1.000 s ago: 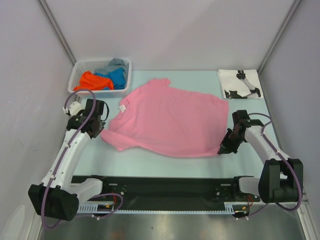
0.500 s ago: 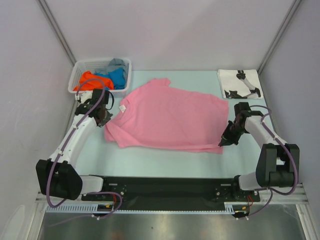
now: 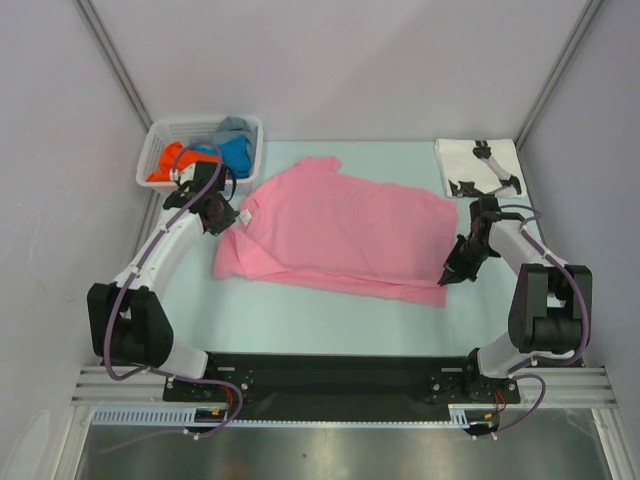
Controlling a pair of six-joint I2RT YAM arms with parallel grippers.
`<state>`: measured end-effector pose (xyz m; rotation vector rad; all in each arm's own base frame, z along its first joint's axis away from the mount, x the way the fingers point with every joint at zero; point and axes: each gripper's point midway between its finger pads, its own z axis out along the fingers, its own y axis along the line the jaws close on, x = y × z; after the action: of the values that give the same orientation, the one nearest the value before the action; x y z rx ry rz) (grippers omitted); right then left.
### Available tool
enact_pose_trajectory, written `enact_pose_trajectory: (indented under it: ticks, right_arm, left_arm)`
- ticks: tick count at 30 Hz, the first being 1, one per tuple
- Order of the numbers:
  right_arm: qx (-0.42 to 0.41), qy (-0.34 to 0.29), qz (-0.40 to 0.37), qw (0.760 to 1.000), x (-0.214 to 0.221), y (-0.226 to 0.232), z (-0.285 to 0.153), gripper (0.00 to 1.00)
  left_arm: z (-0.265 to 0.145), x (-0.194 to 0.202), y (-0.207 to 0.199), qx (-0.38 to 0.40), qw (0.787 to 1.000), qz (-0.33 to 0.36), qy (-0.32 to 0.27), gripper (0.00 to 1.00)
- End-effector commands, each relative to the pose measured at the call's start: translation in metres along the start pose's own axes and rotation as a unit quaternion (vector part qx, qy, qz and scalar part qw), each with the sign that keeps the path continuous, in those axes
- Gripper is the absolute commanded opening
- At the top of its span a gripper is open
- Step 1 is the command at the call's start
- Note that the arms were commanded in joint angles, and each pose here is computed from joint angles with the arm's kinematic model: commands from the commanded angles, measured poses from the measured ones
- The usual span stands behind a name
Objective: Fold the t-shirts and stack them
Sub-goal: Fold the tshirt
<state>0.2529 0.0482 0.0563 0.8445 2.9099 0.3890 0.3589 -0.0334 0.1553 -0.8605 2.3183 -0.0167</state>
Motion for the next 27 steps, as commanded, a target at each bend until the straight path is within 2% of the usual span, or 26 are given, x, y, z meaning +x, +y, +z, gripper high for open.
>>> enact_pose_trajectory:
  ticks: [1, 7, 27]
  right_arm:
    - [-0.01, -0.019, -0.013, 1.0, -0.018, 0.006, -0.005, 0.0]
    - [-0.012, -0.022, -0.01, 1.0, -0.027, 0.006, -0.007, 0.0]
    - [-0.012, -0.014, -0.004, 1.0, -0.032, 0.006, 0.002, 0.0]
  left_arm:
    - [-0.008, -0.018, -0.026, 0.044, 0.999, 0.01, -0.017, 0.0]
    - [-0.008, -0.027, -0.041, 0.058, 0.998, 0.016, -0.025, 0.0]
    - [0.027, -0.022, -0.083, 0.08, 0.994, 0.069, 0.021, 0.0]
